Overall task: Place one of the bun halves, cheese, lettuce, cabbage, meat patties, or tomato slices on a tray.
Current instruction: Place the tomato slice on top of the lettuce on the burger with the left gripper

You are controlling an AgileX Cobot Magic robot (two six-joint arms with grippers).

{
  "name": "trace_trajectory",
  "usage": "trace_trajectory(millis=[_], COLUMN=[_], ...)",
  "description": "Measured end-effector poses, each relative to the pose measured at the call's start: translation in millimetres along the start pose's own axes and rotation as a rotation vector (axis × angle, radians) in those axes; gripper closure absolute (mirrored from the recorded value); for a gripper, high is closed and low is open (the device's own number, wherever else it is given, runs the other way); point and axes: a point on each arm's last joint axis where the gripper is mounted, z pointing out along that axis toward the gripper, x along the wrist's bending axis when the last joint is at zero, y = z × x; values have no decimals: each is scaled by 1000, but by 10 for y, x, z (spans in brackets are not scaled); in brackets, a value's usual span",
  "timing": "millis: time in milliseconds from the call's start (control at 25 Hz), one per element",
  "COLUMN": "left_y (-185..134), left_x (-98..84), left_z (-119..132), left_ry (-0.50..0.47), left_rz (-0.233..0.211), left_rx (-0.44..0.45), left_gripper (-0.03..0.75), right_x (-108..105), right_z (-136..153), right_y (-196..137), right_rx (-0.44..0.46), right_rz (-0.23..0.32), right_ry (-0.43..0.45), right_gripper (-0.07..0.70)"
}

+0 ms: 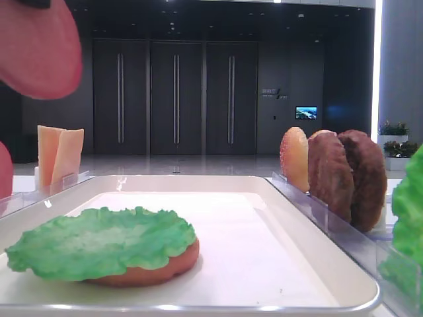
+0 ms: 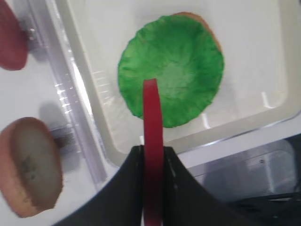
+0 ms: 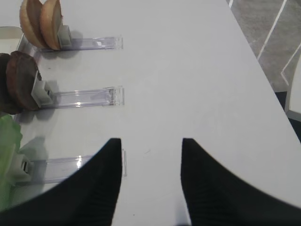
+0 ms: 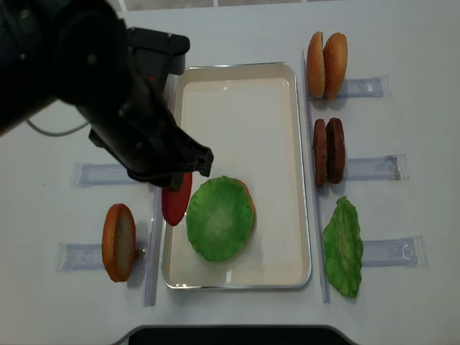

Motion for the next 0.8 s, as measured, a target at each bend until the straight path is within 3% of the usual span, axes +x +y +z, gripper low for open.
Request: trace_trajectory(millis=[120,280,520,800], left_y=[-78,-113,-153,-271], left_x=[123,332,425,543], left_z=[71,313,530,700], left_ry=[-118,-194,-407,-476], left_rz=[-37,-95,-157,-200], left_rx=[-24,-24,-94,-108], left_gripper=[659,660,660,660], right_x=[0,0,0,0], right_z=[0,0,0,0], right_y=[0,0,0,0], right_rx=[0,0,0,0], right_rz=[0,0,0,0], right_ry=[0,0,0,0], right_gripper=[341,341,341,341])
